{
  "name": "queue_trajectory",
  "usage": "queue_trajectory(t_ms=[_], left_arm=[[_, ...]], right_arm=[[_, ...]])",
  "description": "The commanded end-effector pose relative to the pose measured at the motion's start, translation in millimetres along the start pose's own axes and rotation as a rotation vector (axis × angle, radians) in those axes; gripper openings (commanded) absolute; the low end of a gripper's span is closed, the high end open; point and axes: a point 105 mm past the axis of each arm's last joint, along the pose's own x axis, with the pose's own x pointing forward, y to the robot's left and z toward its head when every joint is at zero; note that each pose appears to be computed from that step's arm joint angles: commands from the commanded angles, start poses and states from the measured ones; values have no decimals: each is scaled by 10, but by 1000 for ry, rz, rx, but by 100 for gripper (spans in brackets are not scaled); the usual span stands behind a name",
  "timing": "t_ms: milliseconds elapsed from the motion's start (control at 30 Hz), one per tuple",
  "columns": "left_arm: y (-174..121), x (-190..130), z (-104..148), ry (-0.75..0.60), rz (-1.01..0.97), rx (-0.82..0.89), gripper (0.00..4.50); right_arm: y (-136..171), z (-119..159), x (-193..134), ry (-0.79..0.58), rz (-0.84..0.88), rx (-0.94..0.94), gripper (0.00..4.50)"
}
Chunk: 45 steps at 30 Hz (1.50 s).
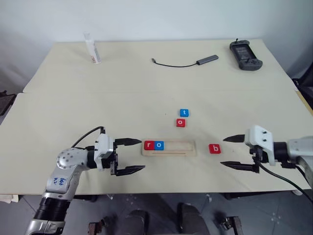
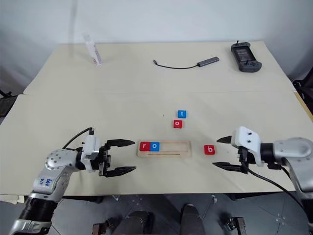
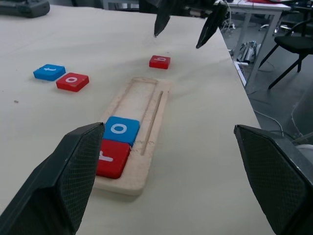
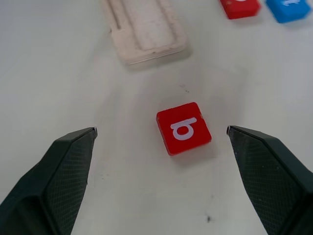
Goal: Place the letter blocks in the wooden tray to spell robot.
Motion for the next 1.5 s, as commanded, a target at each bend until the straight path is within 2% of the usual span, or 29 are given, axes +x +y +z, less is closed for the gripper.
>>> queue_trajectory(t_ms=[33, 200, 233, 333, 533, 600, 700, 867, 967, 1200, 1500], left_arm=[[-26, 26, 153, -26, -28, 44, 450], [-8, 34, 201, -23, -33, 65, 450], [2, 22, 206, -19, -25, 70, 450], [23, -8, 212, -15, 4, 81, 450], [8, -44, 193, -14, 48, 73, 450], [-3, -55, 178, -12, 62, 68, 450], [2, -80, 165, -13, 96, 65, 450], [34, -146, 119, 2, 153, 65, 450], [35, -150, 101, 3, 168, 62, 450], [3, -131, 87, 3, 182, 58, 450], [-5, -149, 90, 6, 206, 59, 450]], right_arm=[[-68, -126, 121, 27, 71, -38, 445], [-214, -251, 240, 50, 86, -15, 445], [-236, -261, 260, 52, 90, -3, 428], [-244, -264, 295, 55, 116, 25, 352], [-255, -187, 314, 32, 130, -7, 148], [-326, -73, 328, -6, 93, -34, 146], [-367, 248, 348, -83, 94, -91, 146], [-164, 690, 508, -112, 197, -88, 146], [-103, 851, 672, -118, 195, -58, 146], [9, 891, 974, -88, 197, -71, 146], [127, 945, 1145, -105, 229, -73, 146]])
